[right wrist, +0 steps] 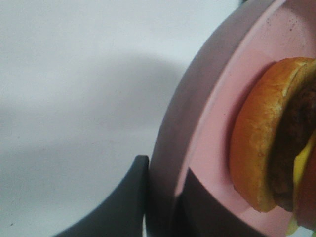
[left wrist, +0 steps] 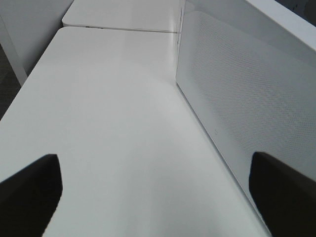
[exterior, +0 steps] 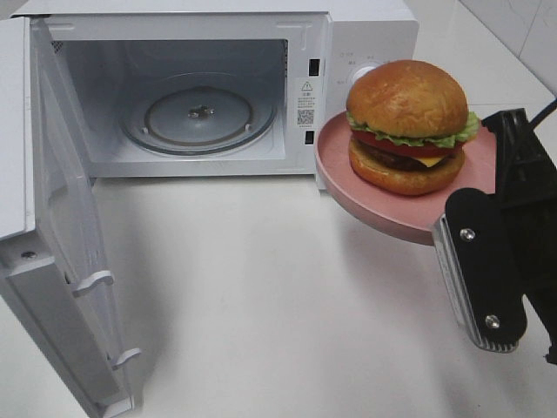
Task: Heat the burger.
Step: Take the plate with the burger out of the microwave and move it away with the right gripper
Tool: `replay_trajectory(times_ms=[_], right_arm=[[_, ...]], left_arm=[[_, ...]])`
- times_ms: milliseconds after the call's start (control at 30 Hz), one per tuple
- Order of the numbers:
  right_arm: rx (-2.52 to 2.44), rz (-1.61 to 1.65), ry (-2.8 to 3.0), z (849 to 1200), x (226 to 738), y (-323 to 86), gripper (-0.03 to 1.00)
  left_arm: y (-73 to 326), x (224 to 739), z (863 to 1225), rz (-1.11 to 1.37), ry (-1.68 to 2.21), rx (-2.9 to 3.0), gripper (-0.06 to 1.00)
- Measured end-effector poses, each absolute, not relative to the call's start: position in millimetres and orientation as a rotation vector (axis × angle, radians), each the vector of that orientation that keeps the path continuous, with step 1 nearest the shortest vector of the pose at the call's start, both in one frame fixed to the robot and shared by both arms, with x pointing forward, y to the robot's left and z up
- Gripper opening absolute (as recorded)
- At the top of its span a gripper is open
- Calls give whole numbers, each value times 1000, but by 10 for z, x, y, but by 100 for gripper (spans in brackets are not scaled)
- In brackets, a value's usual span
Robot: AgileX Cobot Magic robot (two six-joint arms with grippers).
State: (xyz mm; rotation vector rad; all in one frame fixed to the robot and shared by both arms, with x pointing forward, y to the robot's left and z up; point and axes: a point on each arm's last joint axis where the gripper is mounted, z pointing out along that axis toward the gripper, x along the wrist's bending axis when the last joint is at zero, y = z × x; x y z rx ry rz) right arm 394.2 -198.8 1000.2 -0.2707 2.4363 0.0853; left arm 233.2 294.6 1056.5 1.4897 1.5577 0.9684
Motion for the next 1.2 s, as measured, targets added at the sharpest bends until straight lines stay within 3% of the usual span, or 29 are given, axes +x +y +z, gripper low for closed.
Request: replay_trajectory(times_ms=[733, 1200], right_arm=[[524, -237, 2365, 9937, 3916, -2389, 9], [954, -379, 2228, 9781, 3967, -2415, 9]], left_arm=[[2946, 2332, 10565, 968, 1558, 1490, 97], [2946, 2332, 10565, 968, 1558, 1490, 97]])
